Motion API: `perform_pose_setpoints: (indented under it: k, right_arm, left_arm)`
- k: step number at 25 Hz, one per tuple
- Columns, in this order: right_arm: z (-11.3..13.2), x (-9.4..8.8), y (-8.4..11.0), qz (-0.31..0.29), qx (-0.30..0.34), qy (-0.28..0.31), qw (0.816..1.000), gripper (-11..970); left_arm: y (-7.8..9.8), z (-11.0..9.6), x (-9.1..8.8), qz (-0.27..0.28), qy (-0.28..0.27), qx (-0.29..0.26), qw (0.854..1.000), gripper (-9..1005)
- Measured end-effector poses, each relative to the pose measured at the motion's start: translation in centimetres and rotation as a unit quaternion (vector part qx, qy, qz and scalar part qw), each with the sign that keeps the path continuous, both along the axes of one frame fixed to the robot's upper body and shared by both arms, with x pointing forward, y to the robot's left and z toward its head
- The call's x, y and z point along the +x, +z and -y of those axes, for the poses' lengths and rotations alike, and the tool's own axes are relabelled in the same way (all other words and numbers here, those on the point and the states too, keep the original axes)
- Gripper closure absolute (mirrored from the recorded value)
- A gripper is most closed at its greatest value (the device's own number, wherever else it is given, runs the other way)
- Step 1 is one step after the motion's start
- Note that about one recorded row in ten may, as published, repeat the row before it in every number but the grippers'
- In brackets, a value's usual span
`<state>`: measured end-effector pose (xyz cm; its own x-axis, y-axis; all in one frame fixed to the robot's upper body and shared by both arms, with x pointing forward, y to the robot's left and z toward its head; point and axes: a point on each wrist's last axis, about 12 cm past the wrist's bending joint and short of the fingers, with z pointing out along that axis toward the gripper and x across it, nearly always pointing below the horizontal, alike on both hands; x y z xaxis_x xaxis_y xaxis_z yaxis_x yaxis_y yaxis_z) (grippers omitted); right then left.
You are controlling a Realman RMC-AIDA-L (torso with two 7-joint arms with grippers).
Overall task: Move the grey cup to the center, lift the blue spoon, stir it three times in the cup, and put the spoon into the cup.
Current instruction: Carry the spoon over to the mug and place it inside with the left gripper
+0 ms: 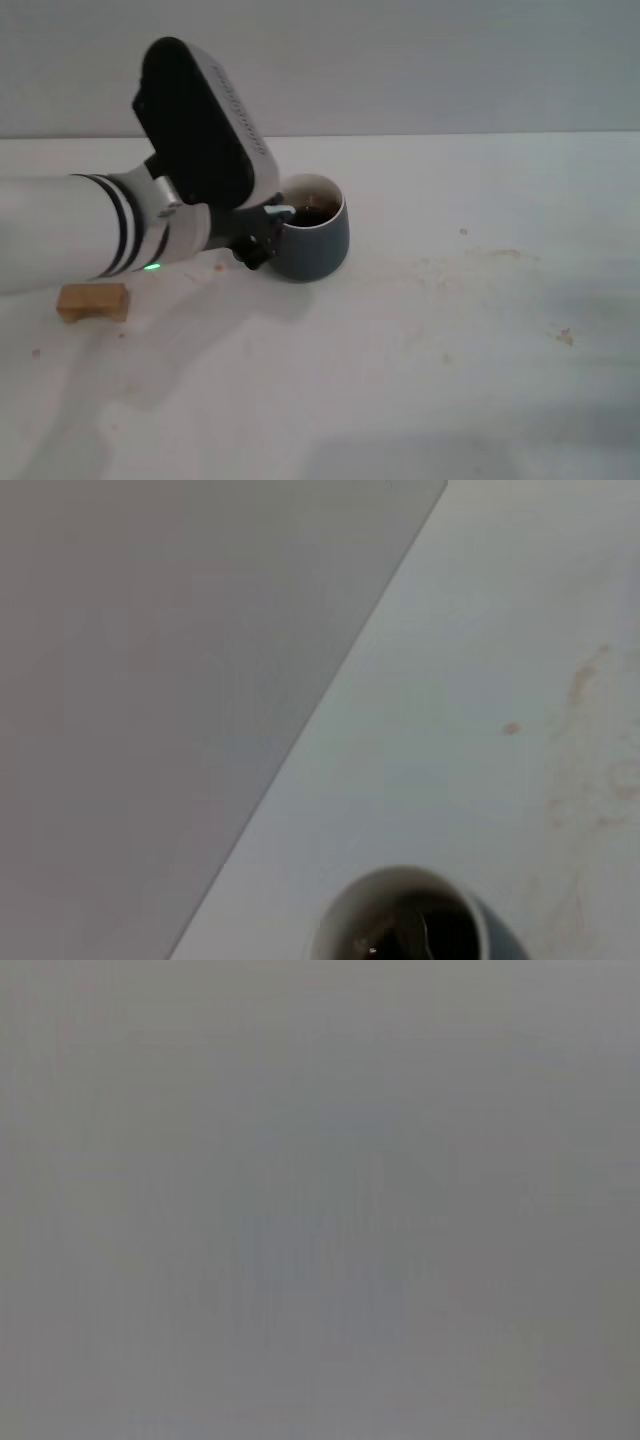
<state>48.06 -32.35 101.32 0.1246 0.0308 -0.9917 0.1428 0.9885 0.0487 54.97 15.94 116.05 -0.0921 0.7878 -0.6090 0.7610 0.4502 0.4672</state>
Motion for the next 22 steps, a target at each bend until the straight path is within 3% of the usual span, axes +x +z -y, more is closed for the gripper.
perform_pose_setpoints:
  k: [10, 13, 22]
  right_arm:
    - [0.0, 0.2, 0.1, -0.001, -0.002, 0.002, 1.0, 961]
    - [0.0, 0.4, 0.1, -0.002, -0.001, 0.003, 1.0, 961]
    - [-0.1, 0.5, 0.1, -0.002, -0.001, 0.005, 1.0, 961]
  left_arm:
    - [0.2, 0.1, -1.0, -0.009, -0.009, 0.007, 1.0, 743]
    - [-0.2, -1.6, -0.7, -0.017, 0.024, 0.003, 1.0, 737]
    - [-0.1, -2.9, 0.1, 0.01, 0.071, -0.04, 0.997, 720]
